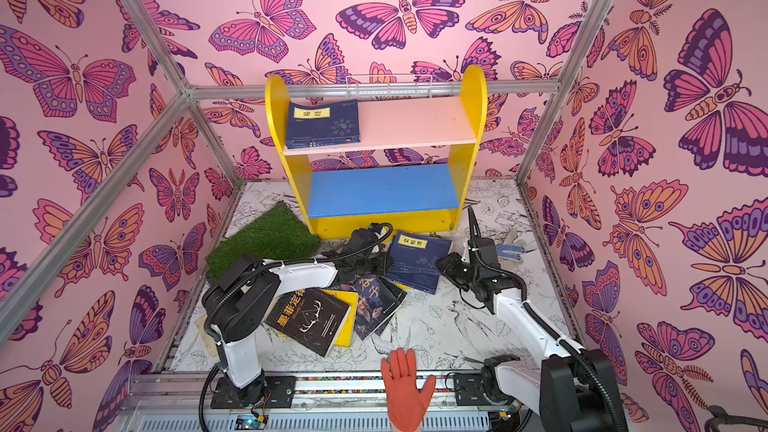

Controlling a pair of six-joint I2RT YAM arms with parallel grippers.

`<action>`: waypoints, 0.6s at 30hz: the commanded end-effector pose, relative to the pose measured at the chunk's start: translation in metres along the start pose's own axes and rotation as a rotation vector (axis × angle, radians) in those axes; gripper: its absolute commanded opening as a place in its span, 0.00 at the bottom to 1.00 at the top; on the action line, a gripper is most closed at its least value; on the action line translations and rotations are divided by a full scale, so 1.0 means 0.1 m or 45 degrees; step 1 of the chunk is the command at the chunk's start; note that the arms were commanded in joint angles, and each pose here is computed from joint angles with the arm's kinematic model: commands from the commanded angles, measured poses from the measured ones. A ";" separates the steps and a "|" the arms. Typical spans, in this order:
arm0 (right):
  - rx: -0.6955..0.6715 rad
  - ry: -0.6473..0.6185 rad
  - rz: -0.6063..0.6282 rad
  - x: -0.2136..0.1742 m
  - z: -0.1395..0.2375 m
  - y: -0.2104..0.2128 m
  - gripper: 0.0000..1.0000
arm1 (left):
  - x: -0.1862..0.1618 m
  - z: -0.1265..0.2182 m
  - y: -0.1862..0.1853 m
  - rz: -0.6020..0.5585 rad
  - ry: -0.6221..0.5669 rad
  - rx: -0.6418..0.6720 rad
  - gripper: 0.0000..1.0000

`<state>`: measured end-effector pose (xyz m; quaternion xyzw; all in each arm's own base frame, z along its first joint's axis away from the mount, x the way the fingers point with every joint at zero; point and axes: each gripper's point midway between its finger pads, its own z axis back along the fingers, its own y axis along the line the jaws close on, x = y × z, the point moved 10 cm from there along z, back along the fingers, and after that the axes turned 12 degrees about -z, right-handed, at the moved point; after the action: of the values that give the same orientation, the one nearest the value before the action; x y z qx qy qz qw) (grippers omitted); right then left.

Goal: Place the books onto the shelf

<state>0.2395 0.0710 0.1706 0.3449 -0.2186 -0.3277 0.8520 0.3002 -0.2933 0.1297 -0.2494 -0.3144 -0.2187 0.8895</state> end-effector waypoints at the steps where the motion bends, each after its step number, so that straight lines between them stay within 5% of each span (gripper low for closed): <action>1: -0.024 0.010 0.033 -0.04 -0.05 0.06 0.35 | -0.20 -0.03 -0.13 -0.036 0.111 -0.100 0.26; 18: -0.111 0.016 -0.021 -0.07 -0.23 -0.17 0.35 | -0.20 -0.02 -0.13 -0.041 0.112 -0.108 0.20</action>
<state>0.2366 0.0702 0.1338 0.2944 -0.1847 -0.3562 0.8674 0.2993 -0.2940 0.1297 -0.2543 -0.3113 -0.2247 0.8877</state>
